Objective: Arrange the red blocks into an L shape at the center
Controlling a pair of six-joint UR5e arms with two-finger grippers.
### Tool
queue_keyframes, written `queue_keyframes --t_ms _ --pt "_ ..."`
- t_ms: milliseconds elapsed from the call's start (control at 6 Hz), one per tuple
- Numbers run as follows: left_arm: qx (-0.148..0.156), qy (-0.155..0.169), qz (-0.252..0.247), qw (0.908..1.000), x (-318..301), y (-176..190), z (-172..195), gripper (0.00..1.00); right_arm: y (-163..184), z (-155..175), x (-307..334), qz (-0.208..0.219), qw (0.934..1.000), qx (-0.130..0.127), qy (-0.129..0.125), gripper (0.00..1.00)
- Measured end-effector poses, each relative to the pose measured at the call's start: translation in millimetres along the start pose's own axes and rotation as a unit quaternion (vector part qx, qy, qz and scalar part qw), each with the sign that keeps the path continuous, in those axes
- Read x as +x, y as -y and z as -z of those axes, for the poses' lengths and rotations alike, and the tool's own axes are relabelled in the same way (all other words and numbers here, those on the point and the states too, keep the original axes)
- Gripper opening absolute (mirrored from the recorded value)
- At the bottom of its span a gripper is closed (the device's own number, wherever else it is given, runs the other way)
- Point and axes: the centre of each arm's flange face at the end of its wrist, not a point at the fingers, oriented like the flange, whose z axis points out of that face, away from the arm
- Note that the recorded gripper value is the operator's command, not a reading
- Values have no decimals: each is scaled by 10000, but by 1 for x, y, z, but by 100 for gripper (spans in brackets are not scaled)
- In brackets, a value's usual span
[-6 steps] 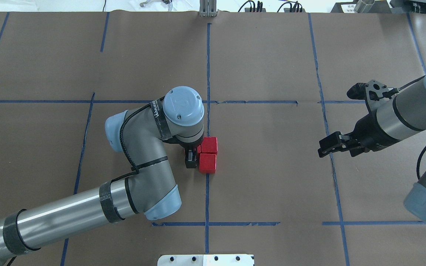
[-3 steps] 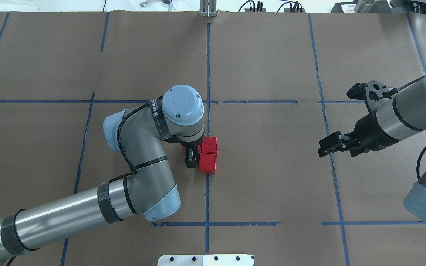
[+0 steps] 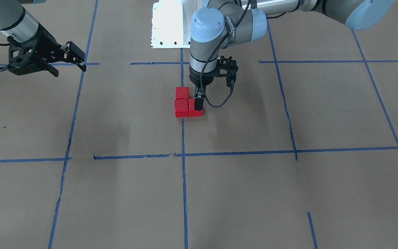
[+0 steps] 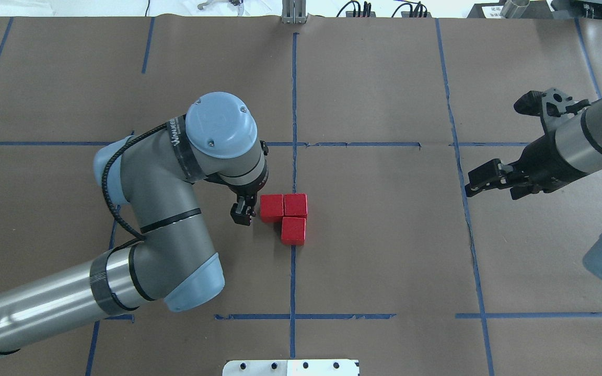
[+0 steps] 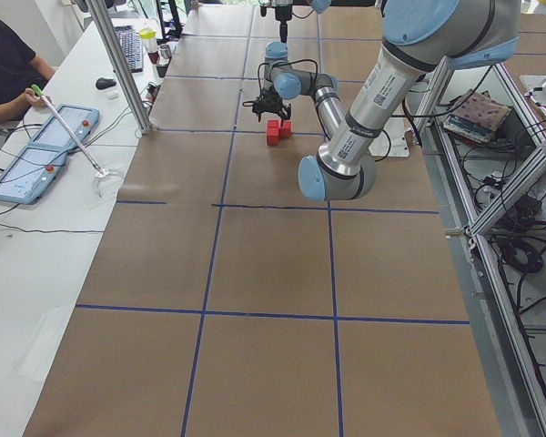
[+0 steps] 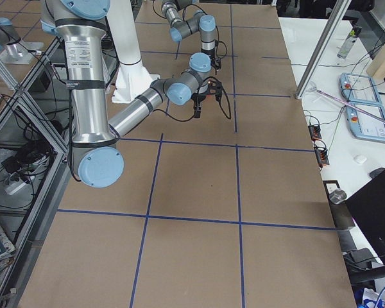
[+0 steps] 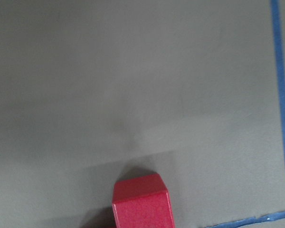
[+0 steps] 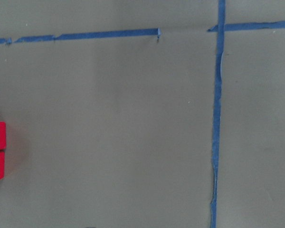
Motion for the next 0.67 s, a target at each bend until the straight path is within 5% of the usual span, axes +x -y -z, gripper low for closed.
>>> queue_keyframes --t_ms 333,667 --pt "97 -60 -1132 9935 -6 73 26 100 42 24 65 -124 9999 83 -21 100" --pt "242 80 -2322 9723 -17 168 36 100 73 36 154 201 9994 162 -232 100"
